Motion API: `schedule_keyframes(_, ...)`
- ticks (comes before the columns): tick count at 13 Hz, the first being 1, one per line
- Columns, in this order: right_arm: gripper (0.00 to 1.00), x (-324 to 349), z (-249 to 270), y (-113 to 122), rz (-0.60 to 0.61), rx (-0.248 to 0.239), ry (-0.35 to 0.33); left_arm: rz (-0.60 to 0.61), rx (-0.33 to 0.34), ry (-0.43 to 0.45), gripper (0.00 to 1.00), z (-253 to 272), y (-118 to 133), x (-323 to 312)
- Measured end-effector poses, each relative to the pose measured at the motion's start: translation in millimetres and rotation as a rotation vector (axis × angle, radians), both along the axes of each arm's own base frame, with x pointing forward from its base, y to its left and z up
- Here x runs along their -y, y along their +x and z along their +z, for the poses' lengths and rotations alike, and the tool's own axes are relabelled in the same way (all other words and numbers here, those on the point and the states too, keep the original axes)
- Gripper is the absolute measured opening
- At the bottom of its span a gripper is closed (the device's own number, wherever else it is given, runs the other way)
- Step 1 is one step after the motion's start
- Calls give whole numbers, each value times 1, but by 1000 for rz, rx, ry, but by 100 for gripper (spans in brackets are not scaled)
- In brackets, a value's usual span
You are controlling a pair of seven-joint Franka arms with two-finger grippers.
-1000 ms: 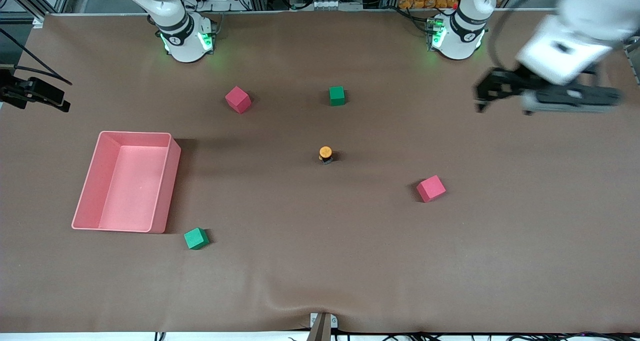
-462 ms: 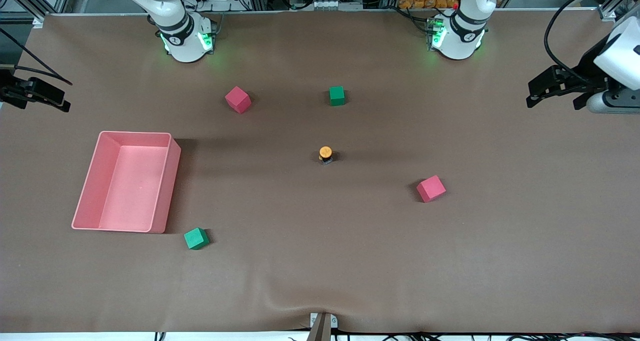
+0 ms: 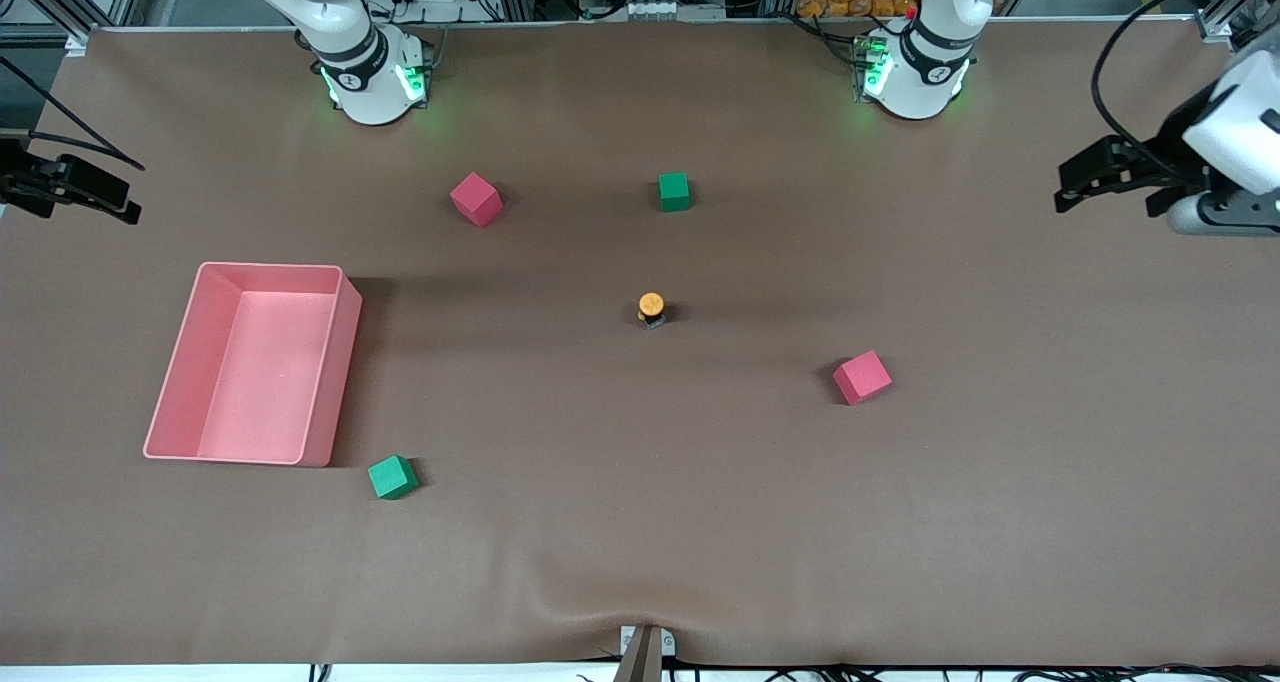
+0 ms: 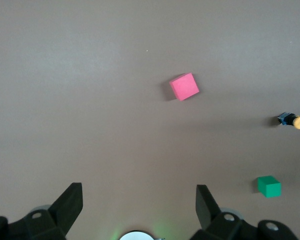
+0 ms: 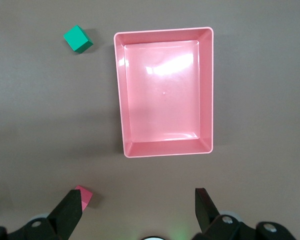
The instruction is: Place and upright button with both arms
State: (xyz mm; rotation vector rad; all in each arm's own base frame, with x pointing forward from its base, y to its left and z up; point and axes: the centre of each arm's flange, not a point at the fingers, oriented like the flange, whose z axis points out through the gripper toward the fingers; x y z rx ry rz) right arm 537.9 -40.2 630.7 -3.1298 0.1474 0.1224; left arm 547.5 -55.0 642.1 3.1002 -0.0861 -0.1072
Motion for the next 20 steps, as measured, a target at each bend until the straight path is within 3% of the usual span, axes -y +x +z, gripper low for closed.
schedule_keyframes(6, 100, 0, 0, 0, 0, 0, 0, -18, -23, 14, 100, -2, -4, -4)
schedule_keyframes(12, 100, 0, 0, 0, 0, 0, 0, -36, -7, 24, 100, -3, -31, -5)
schedule_keyframes(20, 100, 1, 0, 0, -2, 0, 0, -56, 14, 24, 100, -5, -17, -5)
